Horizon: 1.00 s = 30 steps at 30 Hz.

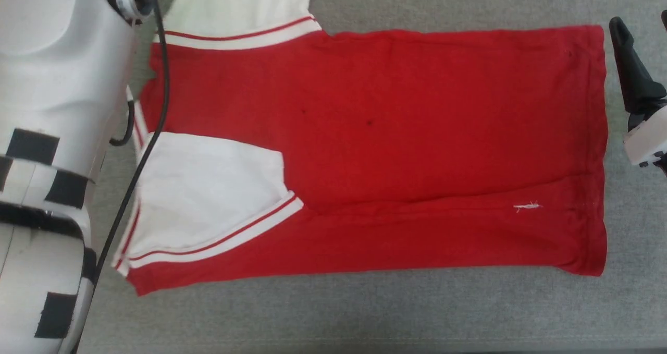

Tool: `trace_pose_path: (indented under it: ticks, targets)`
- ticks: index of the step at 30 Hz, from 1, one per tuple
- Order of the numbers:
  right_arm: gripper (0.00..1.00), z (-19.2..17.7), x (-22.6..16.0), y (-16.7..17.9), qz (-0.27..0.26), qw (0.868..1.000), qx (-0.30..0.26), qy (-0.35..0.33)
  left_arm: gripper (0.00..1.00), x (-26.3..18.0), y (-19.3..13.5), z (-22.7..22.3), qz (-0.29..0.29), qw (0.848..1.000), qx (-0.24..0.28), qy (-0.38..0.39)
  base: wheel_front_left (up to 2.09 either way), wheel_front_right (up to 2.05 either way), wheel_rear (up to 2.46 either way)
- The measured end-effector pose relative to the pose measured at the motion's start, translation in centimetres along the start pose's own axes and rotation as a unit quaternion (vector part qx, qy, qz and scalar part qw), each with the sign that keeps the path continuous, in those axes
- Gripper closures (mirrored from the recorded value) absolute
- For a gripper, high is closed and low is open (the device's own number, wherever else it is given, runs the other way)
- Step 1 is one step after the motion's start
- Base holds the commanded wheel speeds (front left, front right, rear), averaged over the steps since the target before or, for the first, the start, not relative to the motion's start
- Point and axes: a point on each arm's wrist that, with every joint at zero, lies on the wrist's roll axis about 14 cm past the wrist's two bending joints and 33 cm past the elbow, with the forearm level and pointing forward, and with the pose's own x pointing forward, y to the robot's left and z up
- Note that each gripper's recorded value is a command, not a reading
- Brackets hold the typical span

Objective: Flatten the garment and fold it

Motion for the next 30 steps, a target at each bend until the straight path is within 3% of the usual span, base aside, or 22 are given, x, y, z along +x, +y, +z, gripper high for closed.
trace_pose_path:
  ticks: [5, 10, 11, 12, 13, 23, 30]
  targets:
    - [0.00, -1.3, 0.0, -1.7, -0.022, 1.000, 0.001, 0.012, 0.00, 2.7, -0.3, -4.8, 0.011, 0.993, 0.011, 0.116, 0.00, 0.00, 0.00]
    - [0.00, -2.2, 0.0, -2.9, -0.039, 0.999, 0.000, 0.021, 0.00, 3.8, -0.6, -5.4, 0.015, 0.987, 0.018, 0.158, 0.00, 0.00, 0.00]
    - [0.00, -2.3, 0.0, -3.1, -0.041, 0.999, 0.001, 0.022, 0.30, 3.9, -0.7, -5.5, 0.014, 0.986, 0.016, 0.166, 0.00, 0.00, 0.00]
    - [0.00, -2.4, 0.0, -3.2, -0.043, 0.999, 0.001, 0.023, 0.77, 3.9, -0.8, -5.4, 0.011, 0.986, 0.011, 0.166, 0.00, 0.00, 0.00]
    - [0.00, -2.5, 0.1, -3.2, -0.044, 0.999, 0.001, 0.023, 1.00, 4.0, -0.8, -5.5, 0.011, 0.986, 0.010, 0.166, 0.00, 0.00, 0.00]
    - [0.00, -1.6, 0.0, -3.1, -0.039, 0.998, -0.010, 0.037, 1.00, 2.6, -2.5, -4.9, -0.029, 0.990, -0.013, 0.136, 0.00, 0.00, 0.00]
    - [0.00, 0.1, 0.9, -1.5, -0.008, 0.988, -0.057, 0.140, 1.00, 1.0, -3.2, -4.5, -0.046, 0.992, -0.025, 0.116, 0.00, 0.00, 0.00]
